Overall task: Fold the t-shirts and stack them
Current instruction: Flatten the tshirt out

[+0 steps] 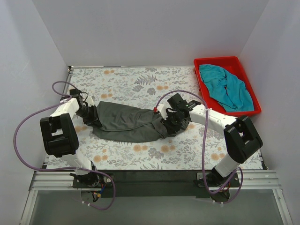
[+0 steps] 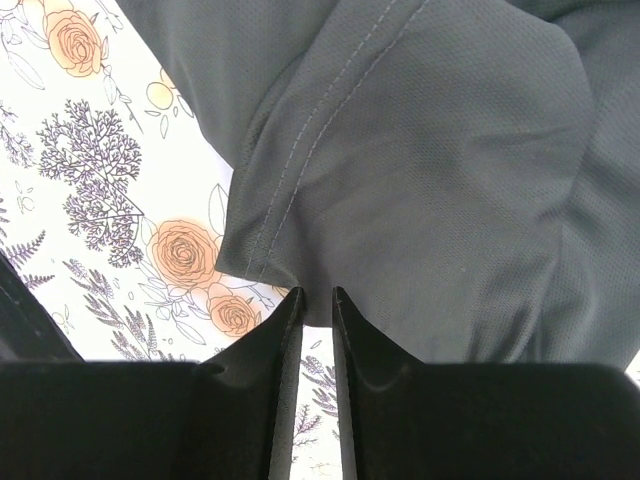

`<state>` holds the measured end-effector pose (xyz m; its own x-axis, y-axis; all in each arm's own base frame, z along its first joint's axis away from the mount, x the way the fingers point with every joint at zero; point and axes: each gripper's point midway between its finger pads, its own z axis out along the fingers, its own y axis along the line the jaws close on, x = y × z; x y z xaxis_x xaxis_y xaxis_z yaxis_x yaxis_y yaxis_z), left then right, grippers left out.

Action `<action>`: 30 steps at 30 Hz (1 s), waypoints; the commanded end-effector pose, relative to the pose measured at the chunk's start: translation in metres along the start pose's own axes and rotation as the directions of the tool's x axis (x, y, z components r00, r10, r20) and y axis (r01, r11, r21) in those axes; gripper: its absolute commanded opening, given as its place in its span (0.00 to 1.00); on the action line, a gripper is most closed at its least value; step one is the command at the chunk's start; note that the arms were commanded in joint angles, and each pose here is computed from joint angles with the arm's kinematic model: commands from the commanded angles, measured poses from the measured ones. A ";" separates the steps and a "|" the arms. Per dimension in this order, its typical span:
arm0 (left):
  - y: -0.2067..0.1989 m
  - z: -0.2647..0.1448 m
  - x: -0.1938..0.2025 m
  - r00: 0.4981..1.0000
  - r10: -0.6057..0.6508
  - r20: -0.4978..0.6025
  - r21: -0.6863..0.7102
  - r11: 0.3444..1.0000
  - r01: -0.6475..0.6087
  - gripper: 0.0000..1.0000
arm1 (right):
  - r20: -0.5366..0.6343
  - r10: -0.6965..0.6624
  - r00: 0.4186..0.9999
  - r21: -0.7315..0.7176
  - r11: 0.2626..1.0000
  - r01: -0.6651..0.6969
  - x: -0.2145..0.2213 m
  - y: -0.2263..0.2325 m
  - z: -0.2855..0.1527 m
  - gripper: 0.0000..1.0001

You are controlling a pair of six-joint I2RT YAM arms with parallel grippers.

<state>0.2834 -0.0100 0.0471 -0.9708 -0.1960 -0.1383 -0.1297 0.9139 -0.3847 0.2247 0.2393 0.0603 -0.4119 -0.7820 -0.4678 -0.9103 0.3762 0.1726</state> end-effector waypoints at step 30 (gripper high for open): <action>0.009 0.005 0.013 1.000 0.004 -0.015 -0.043 0.999 -0.005 0.48 | -0.003 0.004 1.000 -0.005 1.000 -0.004 0.005 -0.005 -0.006 0.36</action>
<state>0.2679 -0.0120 0.0359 -0.9766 -0.1964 -0.0877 -0.1494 0.9126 -0.3806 0.2302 0.2304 0.0597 -0.4205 -0.7807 -0.4622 -0.9061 0.3875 0.1697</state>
